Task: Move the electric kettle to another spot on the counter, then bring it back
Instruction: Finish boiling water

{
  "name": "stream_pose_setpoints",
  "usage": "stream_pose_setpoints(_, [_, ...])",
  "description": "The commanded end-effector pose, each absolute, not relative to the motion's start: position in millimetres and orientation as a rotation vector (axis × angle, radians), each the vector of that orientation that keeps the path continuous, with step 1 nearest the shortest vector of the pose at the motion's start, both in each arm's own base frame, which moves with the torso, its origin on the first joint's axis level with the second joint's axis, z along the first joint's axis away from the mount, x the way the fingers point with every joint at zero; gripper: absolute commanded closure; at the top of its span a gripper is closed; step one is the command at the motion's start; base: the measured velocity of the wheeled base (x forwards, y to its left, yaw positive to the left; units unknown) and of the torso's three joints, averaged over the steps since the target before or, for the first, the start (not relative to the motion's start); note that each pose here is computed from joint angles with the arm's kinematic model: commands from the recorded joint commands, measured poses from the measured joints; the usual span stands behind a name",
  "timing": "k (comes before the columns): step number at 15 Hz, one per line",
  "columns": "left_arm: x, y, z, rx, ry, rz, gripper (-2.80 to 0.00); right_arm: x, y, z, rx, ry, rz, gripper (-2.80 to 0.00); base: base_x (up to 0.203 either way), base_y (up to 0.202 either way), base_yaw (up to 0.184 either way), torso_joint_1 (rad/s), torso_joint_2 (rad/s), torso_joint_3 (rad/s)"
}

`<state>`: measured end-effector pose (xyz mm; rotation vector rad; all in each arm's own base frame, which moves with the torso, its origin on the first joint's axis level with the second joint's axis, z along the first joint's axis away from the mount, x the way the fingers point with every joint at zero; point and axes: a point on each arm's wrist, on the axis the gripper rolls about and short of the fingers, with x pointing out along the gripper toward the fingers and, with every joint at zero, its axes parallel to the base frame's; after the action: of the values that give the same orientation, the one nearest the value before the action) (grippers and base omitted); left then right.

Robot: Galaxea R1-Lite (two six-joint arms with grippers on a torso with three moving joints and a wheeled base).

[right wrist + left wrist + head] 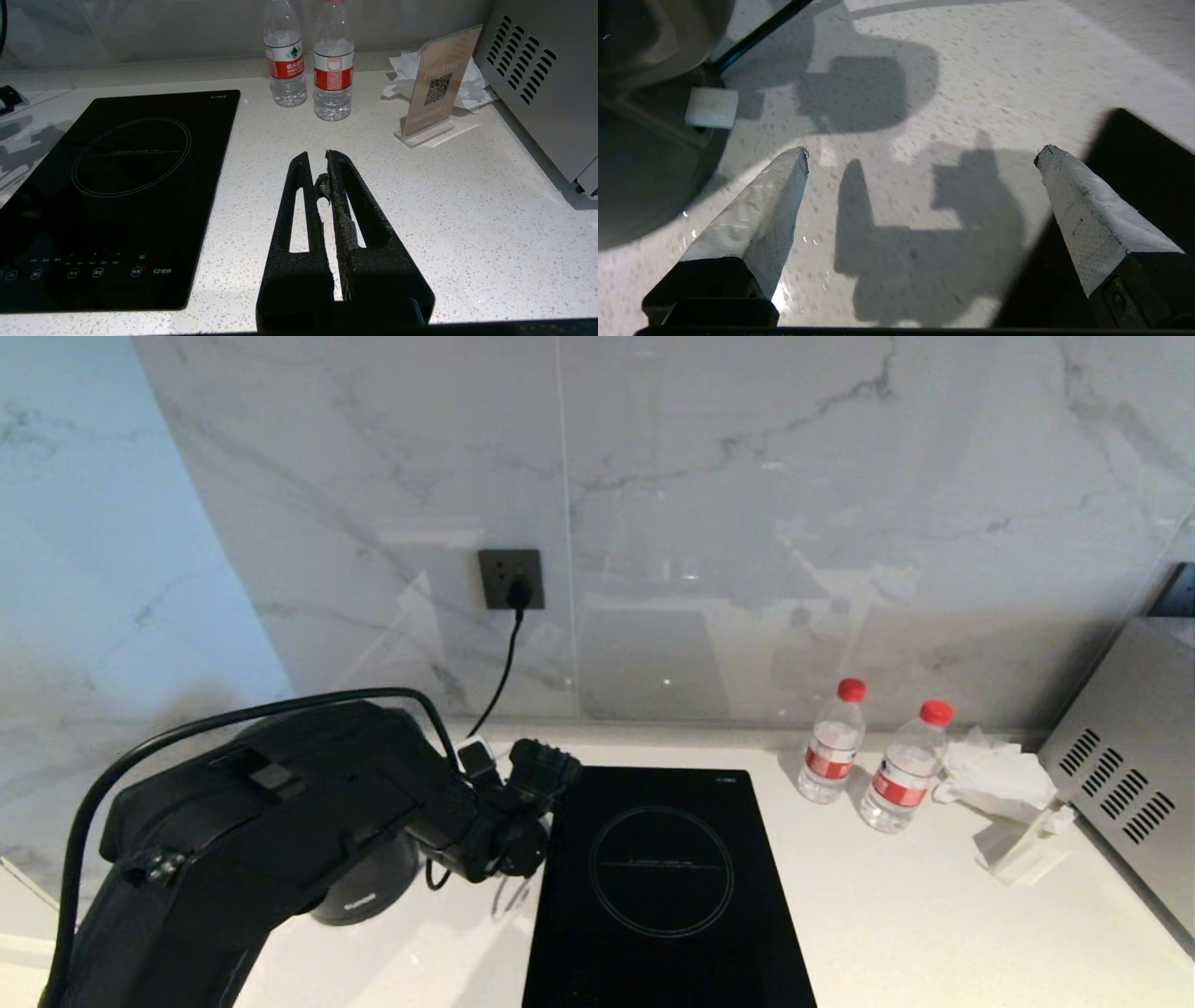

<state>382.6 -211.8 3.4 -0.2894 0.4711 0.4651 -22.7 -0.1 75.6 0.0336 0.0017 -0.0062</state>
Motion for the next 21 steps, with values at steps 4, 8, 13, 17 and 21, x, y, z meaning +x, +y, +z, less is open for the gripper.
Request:
stream_pose_setpoints(4, [379,-228,10,-0.279,0.477,0.431,-2.8,-23,0,76,0.034,0.001,-0.006,0.0,0.0,0.0,0.0,0.0,0.0,0.0])
stream_pose_setpoints(8, [376,-232,26,-0.296,0.457,0.408,-2.8,-23,0,76,0.034,0.001,-0.006,0.0,0.0,0.0,0.0,0.001,0.0,-0.099])
stream_pose_setpoints(13, [371,-235,25,-0.291,0.465,0.402,-2.8,-23,0,76,0.034,0.0,-0.006,0.0,0.0,0.0,0.0,0.003,0.0,-0.193])
stream_pose_setpoints(17, [370,-238,33,-0.306,0.442,0.401,-2.8,-23,0,76,0.034,0.001,-0.006,0.0,0.0,0.0,0.0,0.001,0.0,-0.186])
stream_pose_setpoints(21, [358,-239,27,-0.305,0.448,0.411,-2.8,-23,0,76,0.034,0.0,-0.006,0.0,0.0,0.0,0.0,0.006,0.0,-0.047])
